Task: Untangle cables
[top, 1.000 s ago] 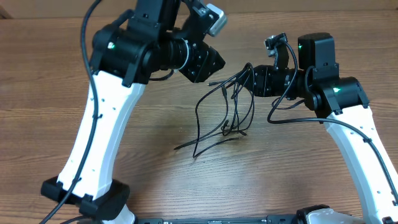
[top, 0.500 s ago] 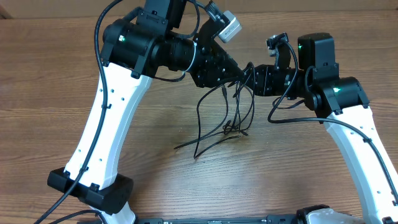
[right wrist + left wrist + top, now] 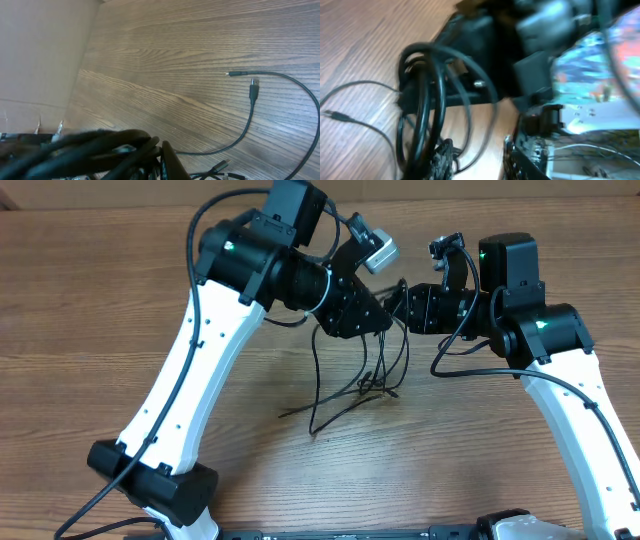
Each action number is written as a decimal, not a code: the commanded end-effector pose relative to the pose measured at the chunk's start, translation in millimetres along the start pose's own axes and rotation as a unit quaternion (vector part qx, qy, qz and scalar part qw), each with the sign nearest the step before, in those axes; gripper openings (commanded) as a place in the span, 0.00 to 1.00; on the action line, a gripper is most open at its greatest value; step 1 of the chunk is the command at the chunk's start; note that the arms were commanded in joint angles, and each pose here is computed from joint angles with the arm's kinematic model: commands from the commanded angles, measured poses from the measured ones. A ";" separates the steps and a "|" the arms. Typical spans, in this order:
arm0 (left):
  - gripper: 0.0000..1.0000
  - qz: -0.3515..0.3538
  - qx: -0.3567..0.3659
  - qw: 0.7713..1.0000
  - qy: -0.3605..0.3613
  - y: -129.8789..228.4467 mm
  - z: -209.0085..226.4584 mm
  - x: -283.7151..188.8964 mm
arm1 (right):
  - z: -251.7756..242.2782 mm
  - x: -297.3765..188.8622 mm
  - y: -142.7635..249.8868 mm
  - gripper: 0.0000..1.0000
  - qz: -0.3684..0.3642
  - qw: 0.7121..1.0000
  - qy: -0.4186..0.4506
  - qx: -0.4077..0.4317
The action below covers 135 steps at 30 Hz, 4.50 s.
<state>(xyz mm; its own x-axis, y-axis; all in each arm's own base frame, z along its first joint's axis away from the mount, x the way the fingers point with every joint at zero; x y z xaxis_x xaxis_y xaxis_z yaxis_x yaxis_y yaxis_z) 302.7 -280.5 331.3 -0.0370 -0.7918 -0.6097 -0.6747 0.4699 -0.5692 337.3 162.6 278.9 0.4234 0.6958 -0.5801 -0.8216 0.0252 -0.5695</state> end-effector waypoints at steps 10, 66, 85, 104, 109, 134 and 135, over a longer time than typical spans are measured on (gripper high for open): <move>0.36 -0.019 0.042 0.984 -0.170 -15.5 57.6 -0.2 | 2.8 -1.9 -2.6 0.04 -0.004 1.000 -0.002 -0.003; 0.04 -0.077 -0.022 0.975 -0.206 -20.2 57.9 -43.0 | -8.3 -2.6 6.5 0.28 0.012 0.999 0.031 0.012; 0.04 -0.040 -0.008 0.991 -0.131 -3.5 35.4 -33.0 | 48.8 -8.7 -14.4 0.33 -0.019 0.988 -0.143 -0.054; 0.04 -0.036 0.019 0.998 -0.046 -0.5 9.2 -28.1 | 64.0 -14.1 -20.5 0.06 -0.031 0.978 -0.188 -0.080; 0.04 -0.034 0.029 0.998 -0.046 0.3 9.1 -28.1 | 59.2 -12.3 -21.6 0.04 -0.034 0.982 -0.172 -0.076; 0.51 0.022 0.009 0.989 -0.149 23.1 41.5 -32.1 | -69.9 -20.2 24.0 0.17 0.010 0.965 0.238 0.112; 0.52 0.021 -0.003 0.987 -0.161 21.6 47.7 -31.1 | -78.5 -26.0 33.2 0.26 0.024 0.955 0.270 0.118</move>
<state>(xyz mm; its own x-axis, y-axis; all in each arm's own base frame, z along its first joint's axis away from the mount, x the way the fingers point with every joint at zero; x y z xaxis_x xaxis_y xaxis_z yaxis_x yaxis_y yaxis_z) 318.3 -231.0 303.0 0.1102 -0.6240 -0.7737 -0.6772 0.5226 -0.5179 330.5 113.1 234.9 0.4503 0.3781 -0.8089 -0.8929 0.1908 -0.4078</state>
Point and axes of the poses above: each gripper's point midway between its finger pads, its own x axis out along the fingers, its own z axis along the line the jaws close on, y = z × x, the point moved 2 cm from there along -x, back along the fingers, and after that the axes turned 5 degrees about -x, right-handed, at the moved point
